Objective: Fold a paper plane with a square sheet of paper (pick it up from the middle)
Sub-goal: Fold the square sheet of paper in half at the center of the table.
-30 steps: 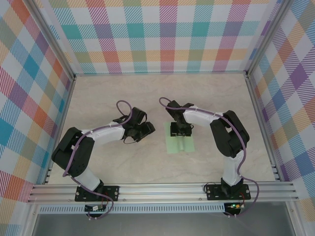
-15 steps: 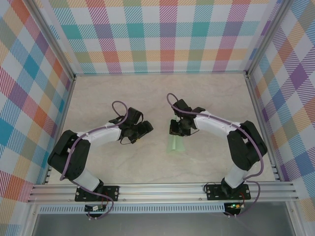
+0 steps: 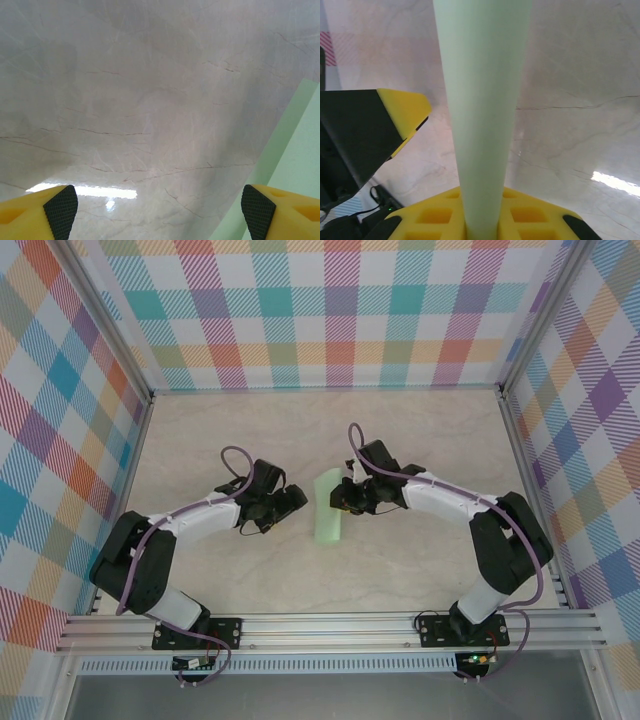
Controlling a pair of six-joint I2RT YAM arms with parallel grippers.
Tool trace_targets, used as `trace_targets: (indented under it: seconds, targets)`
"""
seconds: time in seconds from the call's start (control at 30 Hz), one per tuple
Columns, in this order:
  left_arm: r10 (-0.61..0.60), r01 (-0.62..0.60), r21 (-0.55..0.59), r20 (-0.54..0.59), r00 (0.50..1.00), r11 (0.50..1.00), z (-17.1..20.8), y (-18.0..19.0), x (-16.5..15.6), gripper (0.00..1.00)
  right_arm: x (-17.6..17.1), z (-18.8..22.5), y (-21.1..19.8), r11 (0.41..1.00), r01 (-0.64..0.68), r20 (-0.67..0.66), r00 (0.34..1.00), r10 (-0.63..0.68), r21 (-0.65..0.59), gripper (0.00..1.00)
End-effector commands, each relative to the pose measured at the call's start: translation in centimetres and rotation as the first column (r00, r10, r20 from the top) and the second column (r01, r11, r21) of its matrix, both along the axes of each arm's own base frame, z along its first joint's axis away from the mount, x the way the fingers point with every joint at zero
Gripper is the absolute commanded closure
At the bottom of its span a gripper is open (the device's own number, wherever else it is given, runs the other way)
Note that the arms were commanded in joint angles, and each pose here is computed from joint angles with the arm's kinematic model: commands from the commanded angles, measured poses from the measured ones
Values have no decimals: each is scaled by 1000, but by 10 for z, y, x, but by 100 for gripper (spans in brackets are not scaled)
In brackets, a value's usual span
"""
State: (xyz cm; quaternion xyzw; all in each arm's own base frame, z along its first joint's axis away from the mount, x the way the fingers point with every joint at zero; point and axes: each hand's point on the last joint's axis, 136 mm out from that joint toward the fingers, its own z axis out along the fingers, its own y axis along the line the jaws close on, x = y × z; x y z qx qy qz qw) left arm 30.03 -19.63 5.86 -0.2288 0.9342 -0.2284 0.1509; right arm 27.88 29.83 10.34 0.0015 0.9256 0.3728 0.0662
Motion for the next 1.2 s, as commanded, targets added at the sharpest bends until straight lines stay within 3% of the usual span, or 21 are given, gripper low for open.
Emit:
trace_targets:
  seconds: [0.0,0.17,0.4,0.83,1.17]
  targets:
    - [14,-14,52,-3,1000,999,1,17,-6,11,4,-4,4,999,1,-22,1000,0,43,80]
    - [10,-10,61,6,1000,998,4,18,-6,10,2,-52,-27,983,12,-44,999,-20,-184,69]
    - [-3,3,52,10,1000,999,6,16,-5,9,2,-75,-52,936,10,-44,999,-28,-352,55]
    - [-97,98,-45,27,995,994,5,-10,-2,10,2,-86,-58,918,18,-76,996,-52,-396,49]
    - [-186,194,-141,63,980,971,2,-39,1,26,-4,-98,-72,874,51,-139,981,-134,-483,48]
